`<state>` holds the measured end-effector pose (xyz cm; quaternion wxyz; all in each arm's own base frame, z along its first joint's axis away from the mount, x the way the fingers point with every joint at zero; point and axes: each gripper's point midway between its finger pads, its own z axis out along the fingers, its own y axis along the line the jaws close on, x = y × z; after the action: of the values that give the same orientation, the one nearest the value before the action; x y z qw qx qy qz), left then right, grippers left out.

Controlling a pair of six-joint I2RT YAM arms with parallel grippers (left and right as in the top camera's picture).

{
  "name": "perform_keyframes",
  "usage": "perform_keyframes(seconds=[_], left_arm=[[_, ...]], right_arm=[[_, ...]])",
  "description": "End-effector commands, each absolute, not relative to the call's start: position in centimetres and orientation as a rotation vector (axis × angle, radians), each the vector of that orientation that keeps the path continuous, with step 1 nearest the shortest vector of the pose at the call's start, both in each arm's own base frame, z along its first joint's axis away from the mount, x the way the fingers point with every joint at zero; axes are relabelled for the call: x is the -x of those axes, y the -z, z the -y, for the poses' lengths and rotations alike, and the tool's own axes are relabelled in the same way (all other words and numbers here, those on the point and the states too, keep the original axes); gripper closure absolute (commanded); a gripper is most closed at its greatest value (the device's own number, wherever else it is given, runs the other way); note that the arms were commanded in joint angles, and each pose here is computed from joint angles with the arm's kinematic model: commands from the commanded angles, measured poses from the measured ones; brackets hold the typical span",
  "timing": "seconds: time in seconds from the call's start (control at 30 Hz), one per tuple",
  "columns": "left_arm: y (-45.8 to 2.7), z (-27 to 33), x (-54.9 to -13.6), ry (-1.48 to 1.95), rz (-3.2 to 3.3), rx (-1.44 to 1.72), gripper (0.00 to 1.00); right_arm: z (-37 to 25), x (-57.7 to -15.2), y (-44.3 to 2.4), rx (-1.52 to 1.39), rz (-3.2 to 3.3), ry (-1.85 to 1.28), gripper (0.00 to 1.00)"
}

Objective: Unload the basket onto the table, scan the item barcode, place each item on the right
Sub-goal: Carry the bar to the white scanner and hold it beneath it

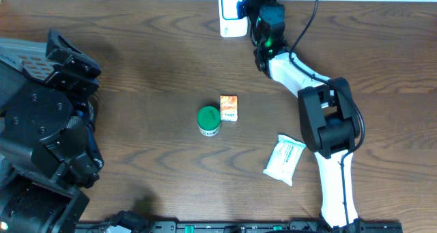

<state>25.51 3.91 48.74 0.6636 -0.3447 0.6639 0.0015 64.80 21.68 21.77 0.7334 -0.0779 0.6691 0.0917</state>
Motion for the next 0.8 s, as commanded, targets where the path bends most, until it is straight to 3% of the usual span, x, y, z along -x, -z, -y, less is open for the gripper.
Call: perform_keyframes(seconds=[0.0, 0.43, 0.77], left_arm=[[-48.9, -4.3, -25.3, -0.029, -1.493, 0.781, 0.19], [-48.9, -4.3, -25.3, -0.029, -1.494, 0.780, 0.19], [-48.9, -4.3, -25.3, -0.029, -1.494, 0.780, 0.19]], right_arm=[[-22.1, -65.2, -21.0, 0.210, -1.493, -0.152, 0.99], [-26.8, -62.3, -12.2, 0.497, -1.799, -0.080, 0.99], [-26.4, -59.8, -13.1, 0.641, -1.914, 0.025, 0.99]])
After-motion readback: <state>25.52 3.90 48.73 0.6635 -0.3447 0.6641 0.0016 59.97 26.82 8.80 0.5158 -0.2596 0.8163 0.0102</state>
